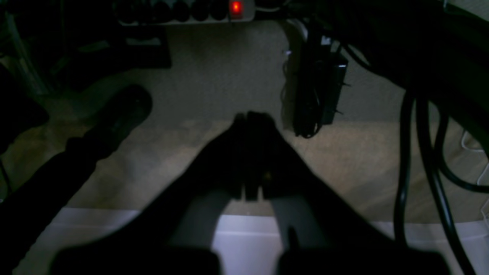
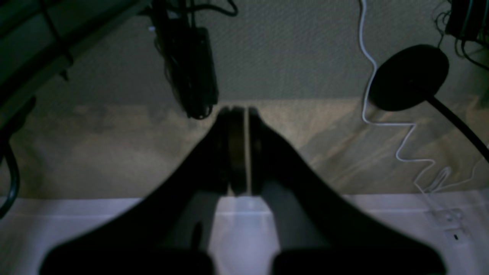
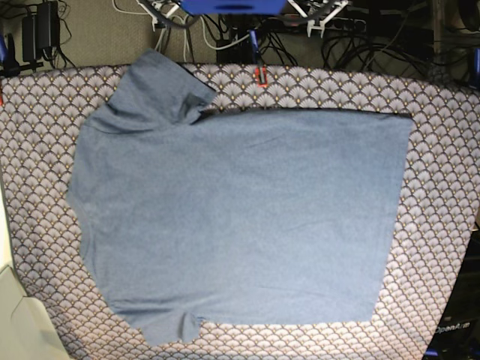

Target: Fold the T-shirt properly

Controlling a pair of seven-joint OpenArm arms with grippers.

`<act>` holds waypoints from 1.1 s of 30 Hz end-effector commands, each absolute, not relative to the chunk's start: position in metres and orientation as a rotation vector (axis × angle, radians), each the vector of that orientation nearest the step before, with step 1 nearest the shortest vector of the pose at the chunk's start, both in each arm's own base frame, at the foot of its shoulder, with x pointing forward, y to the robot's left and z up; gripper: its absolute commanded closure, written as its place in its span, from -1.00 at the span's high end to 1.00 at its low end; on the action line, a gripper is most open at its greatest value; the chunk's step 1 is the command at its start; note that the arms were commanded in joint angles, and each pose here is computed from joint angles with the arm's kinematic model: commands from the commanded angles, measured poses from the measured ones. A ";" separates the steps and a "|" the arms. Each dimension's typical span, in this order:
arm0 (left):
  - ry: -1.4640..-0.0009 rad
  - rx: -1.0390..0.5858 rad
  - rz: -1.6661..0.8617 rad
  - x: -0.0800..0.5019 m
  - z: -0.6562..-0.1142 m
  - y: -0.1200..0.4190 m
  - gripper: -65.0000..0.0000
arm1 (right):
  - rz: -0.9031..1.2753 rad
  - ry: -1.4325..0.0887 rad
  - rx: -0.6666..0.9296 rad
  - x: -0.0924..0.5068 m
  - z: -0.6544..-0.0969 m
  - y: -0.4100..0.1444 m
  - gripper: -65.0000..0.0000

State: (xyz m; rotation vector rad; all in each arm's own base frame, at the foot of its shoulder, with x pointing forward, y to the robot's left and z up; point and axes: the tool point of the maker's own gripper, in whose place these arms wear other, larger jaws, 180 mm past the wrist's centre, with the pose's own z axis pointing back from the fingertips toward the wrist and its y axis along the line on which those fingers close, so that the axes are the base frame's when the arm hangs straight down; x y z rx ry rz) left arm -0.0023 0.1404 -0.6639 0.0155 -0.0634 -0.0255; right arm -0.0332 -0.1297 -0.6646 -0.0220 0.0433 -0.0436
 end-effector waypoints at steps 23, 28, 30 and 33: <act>-0.042 0.021 -0.030 -0.014 -0.664 0.143 -0.99 | -0.039 0.057 -0.012 -0.040 -0.664 -0.129 -1.00; -0.042 0.021 -0.030 -0.014 -0.664 0.143 -0.99 | -0.039 0.057 -0.012 -0.040 -0.664 -0.129 -1.00; -0.041 0.019 -0.030 -0.015 -0.664 0.143 -0.99 | -0.039 0.059 -0.012 -0.041 -0.664 -0.129 -1.00; -0.033 0.015 -0.032 -0.025 -0.663 0.142 -0.99 | -0.039 0.060 -0.012 -0.044 -0.664 -0.129 -1.00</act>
